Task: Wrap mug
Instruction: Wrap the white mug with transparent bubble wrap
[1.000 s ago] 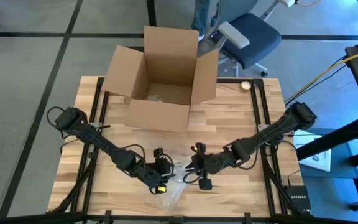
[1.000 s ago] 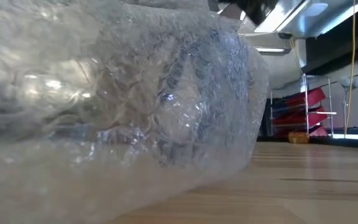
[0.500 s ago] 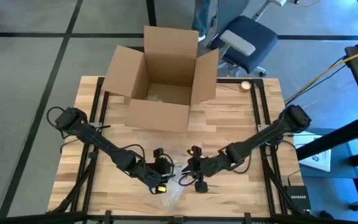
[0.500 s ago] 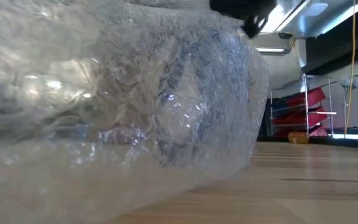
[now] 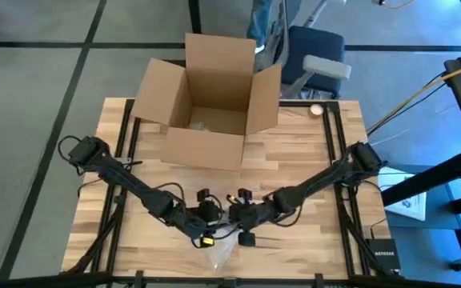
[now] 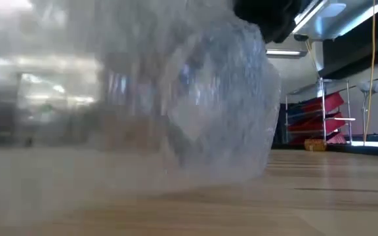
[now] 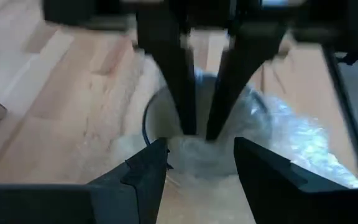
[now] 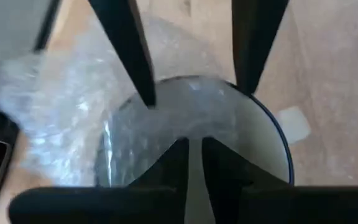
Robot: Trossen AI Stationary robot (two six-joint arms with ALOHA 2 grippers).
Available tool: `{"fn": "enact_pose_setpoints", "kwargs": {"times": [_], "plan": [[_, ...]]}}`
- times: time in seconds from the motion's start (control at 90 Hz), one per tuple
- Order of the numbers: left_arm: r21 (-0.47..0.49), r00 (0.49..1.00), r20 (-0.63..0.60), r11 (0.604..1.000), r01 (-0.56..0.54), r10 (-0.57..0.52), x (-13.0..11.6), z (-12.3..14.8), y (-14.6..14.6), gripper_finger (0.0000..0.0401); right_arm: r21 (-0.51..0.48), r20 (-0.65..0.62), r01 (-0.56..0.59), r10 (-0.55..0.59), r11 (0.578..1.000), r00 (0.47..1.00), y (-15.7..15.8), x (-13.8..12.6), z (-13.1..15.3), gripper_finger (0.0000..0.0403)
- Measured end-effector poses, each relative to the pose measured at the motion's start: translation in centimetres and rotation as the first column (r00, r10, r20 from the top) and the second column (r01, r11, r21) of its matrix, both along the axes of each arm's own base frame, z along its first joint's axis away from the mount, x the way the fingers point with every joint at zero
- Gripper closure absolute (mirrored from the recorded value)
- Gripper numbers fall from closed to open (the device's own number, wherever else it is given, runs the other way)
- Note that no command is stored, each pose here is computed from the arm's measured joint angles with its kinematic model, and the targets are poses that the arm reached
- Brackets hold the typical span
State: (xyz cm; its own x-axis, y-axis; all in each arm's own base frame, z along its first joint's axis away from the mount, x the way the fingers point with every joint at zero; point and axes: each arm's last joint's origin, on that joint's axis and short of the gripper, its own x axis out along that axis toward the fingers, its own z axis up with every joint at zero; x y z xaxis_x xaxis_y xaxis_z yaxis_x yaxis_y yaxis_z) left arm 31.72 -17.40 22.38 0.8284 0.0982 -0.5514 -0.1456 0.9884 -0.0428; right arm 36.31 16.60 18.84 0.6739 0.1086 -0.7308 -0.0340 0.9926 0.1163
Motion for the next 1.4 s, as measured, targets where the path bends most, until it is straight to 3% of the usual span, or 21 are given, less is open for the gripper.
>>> {"fn": "enact_pose_setpoints", "kwargs": {"times": [0.333, 0.444, 0.656, 0.778, 1.056, 1.211, 1.4], "plan": [[-0.06, 0.998, 0.064, 0.998, 0.025, -0.021, 0.5, 1.3, 0.5, 0.0231, -0.05, 0.042, -0.03, 0.032, 0.998, 0.999, 0.3, 0.6, 1.1, 0.037], [-0.087, 0.997, -0.001, 0.993, 0.077, -0.078, 1.1, -0.1, 0.7, 0.0231, -0.059, 0.035, -0.032, 0.034, 0.998, 0.999, 0.2, 0.6, 1.0, 0.037], [-0.074, 0.997, -0.051, 0.996, 0.05, -0.054, 1.9, -2.5, 0.5, 0.0231, -0.062, 0.002, -0.037, 0.037, 0.997, 0.999, 0.2, 0.4, 0.7, 0.037], [-0.059, 0.998, -0.052, 0.998, 0.025, -0.028, 2.1, -2.9, 0.6, 0.0231, 0.001, 0.012, -0.036, 0.035, 0.999, 0.999, 0.4, 0.5, 0.9, 0.037], [-0.066, 0.998, -0.058, 0.998, 0.017, -0.021, 2.2, -2.9, 0.9, 0.0231, 0.017, 0.035, -0.03, 0.03, 0.999, 0.999, 0.1, 0.6, 1.5, 0.0367], [-0.063, 0.998, -0.058, 0.998, 0.01, -0.014, 2.2, -3.0, 0.9, 0.0231, -0.034, -0.02, -0.035, 0.035, 0.999, 0.999, 0.1, 0.7, 3.0, 0.0326], [-0.068, 0.998, -0.059, 0.998, 0.005, -0.009, 2.2, -3.0, 0.9, 0.0231, -0.075, -0.095, -0.036, 0.029, 0.997, 0.995, 0.2, 0.8, 7.0, 0.0249]]}}
